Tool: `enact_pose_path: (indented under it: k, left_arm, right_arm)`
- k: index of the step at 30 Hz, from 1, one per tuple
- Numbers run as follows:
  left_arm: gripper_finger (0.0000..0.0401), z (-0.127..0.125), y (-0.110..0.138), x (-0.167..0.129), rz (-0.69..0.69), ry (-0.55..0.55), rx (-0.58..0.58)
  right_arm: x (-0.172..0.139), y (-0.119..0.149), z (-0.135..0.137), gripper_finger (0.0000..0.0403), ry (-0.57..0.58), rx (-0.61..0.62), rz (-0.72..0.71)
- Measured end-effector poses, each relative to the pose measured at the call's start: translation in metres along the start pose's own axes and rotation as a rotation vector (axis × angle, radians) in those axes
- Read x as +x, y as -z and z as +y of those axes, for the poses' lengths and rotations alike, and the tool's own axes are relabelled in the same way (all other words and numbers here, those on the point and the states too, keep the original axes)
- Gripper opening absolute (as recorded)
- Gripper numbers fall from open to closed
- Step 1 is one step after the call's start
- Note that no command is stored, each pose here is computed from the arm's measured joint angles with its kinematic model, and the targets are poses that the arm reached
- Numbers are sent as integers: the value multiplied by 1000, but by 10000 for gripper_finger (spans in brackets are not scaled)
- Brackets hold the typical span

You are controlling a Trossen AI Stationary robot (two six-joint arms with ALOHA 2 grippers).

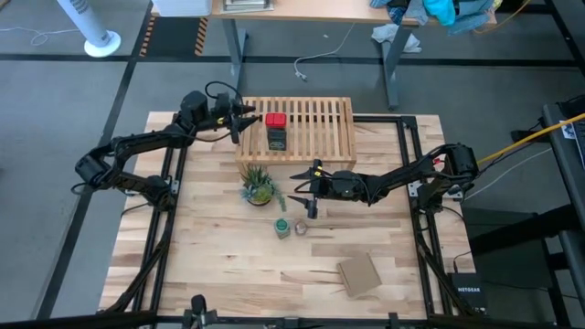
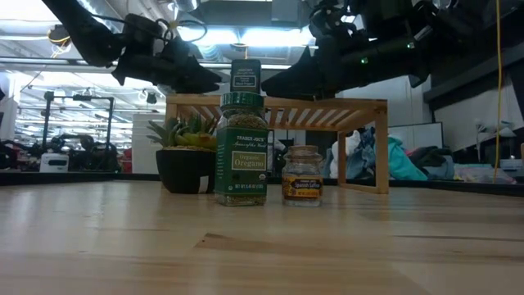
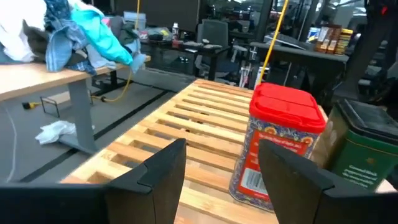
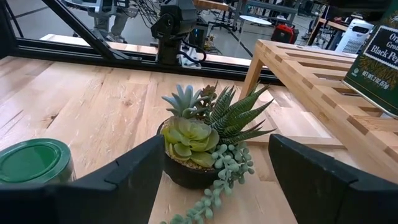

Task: Shelf spices
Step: Remove the black seasoning can from the shelf

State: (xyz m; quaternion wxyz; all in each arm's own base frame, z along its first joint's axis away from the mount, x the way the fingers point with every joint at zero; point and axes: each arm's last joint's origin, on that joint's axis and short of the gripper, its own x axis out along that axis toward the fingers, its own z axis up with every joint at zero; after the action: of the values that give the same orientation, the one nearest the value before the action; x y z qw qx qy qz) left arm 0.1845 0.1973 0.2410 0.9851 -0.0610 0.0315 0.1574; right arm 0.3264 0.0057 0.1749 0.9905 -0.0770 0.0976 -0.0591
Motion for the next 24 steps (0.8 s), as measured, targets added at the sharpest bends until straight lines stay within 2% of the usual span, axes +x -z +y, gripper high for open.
enact_pose_path:
  k: [5, 8, 13, 20, 24]
  left_arm:
    - [205, -11, 6, -4, 116, 46, -82]
    - [205, -20, 9, -9, 191, 66, -86]
    - [200, -39, 5, -13, 213, 133, -16]
    - [202, -70, 8, -3, 224, 269, 110]
    - [202, -77, 9, 0, 219, 251, 219]
  right_arm:
    - [0, 1, 0, 292, -1, -1, 6]
    - [0, 1, 0, 291, -1, -1, 5]
    - [0, 1, 0, 291, -1, -1, 5]
    - [0, 0, 0, 291, -1, -1, 4]
    - [0, 0, 0, 291, -1, -1, 4]
